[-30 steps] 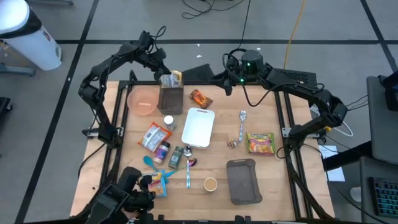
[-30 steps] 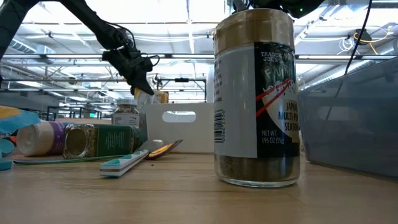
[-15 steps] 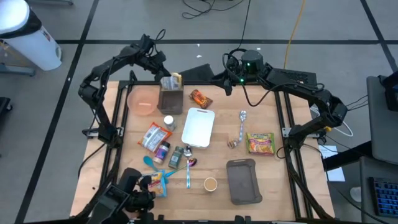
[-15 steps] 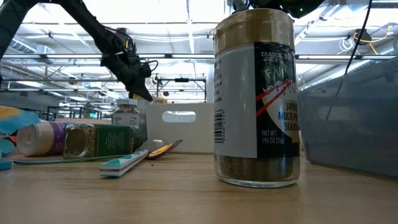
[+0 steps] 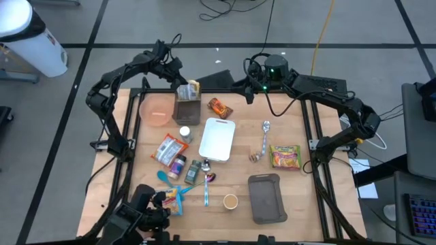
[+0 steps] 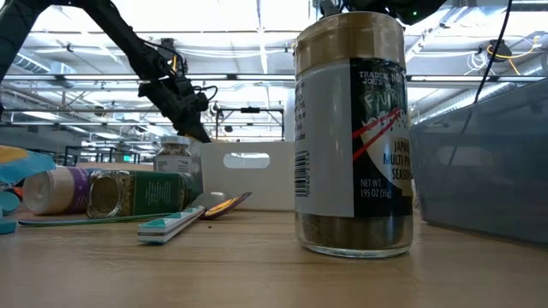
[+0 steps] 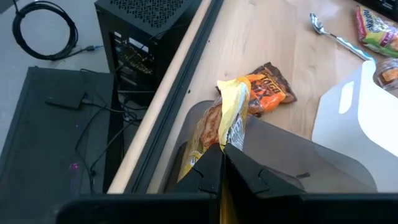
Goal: Pick & Place Food Item
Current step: Put the yellow noodle pack into the top black bin
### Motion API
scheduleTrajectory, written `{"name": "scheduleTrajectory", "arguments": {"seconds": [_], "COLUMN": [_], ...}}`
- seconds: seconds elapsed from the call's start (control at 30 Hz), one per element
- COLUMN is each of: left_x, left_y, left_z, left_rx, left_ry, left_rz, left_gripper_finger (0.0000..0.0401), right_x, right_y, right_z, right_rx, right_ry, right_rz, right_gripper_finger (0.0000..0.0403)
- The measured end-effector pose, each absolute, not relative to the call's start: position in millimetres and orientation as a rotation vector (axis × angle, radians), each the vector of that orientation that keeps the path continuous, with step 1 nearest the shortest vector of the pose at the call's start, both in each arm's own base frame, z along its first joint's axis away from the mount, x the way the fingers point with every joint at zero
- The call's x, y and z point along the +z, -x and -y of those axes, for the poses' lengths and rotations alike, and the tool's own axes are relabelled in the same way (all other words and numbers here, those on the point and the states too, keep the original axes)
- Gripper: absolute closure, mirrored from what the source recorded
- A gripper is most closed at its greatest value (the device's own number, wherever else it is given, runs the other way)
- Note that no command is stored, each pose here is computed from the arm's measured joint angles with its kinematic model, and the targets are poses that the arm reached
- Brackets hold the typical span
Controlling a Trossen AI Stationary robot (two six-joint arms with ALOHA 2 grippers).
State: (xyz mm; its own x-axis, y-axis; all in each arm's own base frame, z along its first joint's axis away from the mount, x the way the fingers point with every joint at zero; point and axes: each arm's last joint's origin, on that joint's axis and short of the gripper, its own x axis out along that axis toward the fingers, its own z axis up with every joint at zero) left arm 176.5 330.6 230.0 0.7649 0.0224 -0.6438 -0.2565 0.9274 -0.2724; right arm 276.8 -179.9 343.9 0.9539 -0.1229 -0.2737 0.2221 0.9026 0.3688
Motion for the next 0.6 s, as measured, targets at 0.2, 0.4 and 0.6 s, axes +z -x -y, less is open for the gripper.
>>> {"name": "scheduleTrajectory", "arguments": {"seconds": [0.2, 0.4, 0.6], "left_x": [230.0, 229.1, 229.2], "left_y": [-176.3, -175.3, -175.2], "left_z": [-332.2, -333.2, -333.6], "left_rx": [0.182, 0.224, 0.241], "left_ry": [0.341, 0.334, 0.344], "left_rz": [-0.701, -0.736, -0.742], "left_gripper_finger": [0.0397, 0.0362, 0.0329], "right_x": [344.0, 344.0, 344.0], "right_y": [-276.7, -276.7, -276.7], "right_z": [179.9, 179.9, 179.9], "right_rx": [-0.181, -0.181, -0.18], "right_ry": [-0.408, -0.408, -0.408], "right_rz": [-0.248, -0.248, -0.248], "right_gripper_finger": [0.0243, 0.0243, 0.0243]}}
